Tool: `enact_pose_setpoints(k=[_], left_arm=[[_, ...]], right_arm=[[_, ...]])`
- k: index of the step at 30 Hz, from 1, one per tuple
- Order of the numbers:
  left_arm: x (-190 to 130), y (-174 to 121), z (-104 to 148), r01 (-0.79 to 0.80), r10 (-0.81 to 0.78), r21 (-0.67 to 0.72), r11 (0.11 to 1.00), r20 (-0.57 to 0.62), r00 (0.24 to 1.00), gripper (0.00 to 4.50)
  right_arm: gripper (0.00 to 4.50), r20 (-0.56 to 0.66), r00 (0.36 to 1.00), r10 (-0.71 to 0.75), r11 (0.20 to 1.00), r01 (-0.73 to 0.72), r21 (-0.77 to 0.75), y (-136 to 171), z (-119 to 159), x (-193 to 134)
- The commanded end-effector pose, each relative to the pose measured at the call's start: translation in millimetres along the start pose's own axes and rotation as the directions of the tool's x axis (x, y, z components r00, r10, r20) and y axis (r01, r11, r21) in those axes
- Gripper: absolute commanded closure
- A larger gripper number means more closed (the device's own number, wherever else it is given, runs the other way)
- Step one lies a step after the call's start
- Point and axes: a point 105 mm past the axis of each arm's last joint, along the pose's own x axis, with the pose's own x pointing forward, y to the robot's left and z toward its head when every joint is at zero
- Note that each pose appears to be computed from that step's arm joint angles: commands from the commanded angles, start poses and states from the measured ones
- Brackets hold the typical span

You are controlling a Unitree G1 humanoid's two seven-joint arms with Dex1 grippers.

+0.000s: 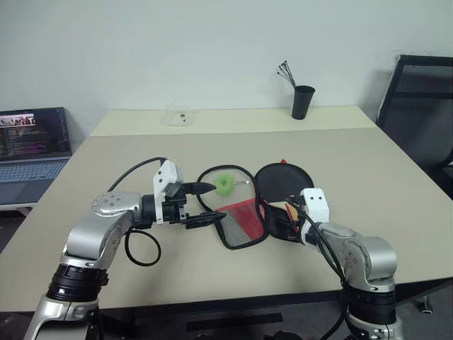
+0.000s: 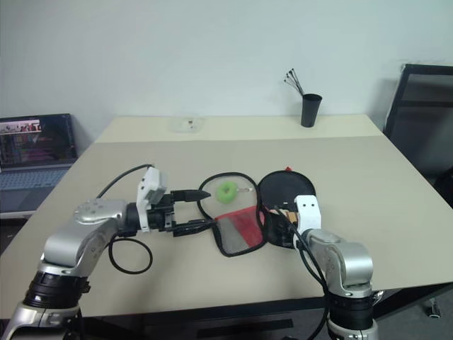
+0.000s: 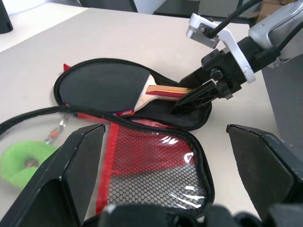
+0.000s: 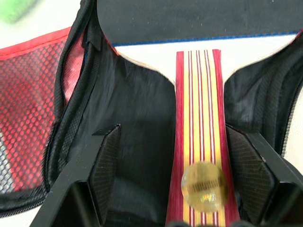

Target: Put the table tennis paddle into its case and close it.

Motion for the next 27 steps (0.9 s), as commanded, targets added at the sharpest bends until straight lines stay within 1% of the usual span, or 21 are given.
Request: enact_pose_setpoints(k=[1,5,6,8,10,13,16,17,18,22,24,27], left_arm=[[-9,8,10,-0.06,0.058,0.05,0.997,0.03,0.998,0.0],[-17,21,1,-0.145,0.144,0.018,0.989,0.024,0.989,0.0],[-19,24,-1,-0.159,0.159,0.017,0.987,0.017,0.987,0.0],[-27,31,-10,-0.197,0.197,0.0,0.98,-0.005,0.98,0.0],[-31,34,-17,-0.202,0.202,-0.007,0.979,-0.019,0.979,0.0],[-35,40,-28,-0.231,0.231,0.0,0.973,-0.055,0.971,0.58],[-38,46,-48,-0.247,0.249,0.028,0.969,-0.128,0.96,1.6],[-39,48,-54,-0.249,0.253,0.044,0.967,-0.154,0.955,1.98],[-39,50,-60,-0.249,0.254,0.054,0.967,-0.175,0.951,2.26],[-35,58,-72,-0.248,0.257,0.071,0.966,-0.208,0.944,3.7],[-26,63,-79,-0.235,0.248,0.08,0.969,-0.229,0.941,4.43],[-13,65,-87,-0.206,0.219,0.08,0.975,-0.253,0.942,4.47]], right_arm=[[0.92,0.083,0.995,0.046,0.999,-0.046,-0.004,10,21,-9],[0.92,0.145,0.985,0.089,0.995,-0.081,-0.064,11,39,-16],[0.92,0.163,0.979,0.126,0.99,-0.114,-0.084,13,44,-20],[0.92,0.185,0.94,0.285,0.946,-0.246,-0.209,23,60,-40],[0.92,0.165,0.91,0.381,0.9,-0.323,-0.293,25,66,-55],[0.89,0.132,0.884,0.448,0.849,-0.375,-0.371,21,73,-73],[0.89,0.092,0.829,0.552,0.761,-0.455,-0.462,21,83,-99],[0.89,0.085,0.819,0.567,0.741,-0.463,-0.487,20,87,-105],[0.89,0.077,0.814,0.575,0.727,-0.466,-0.505,18,89,-111],[0.89,0.057,0.81,0.583,0.706,-0.471,-0.528,11,92,-119],[0.89,0.047,0.815,0.577,0.699,-0.463,-0.546,9,91,-120],[0.89,0.055,0.818,0.572,0.7,-0.452,-0.553,9,91,-119]])
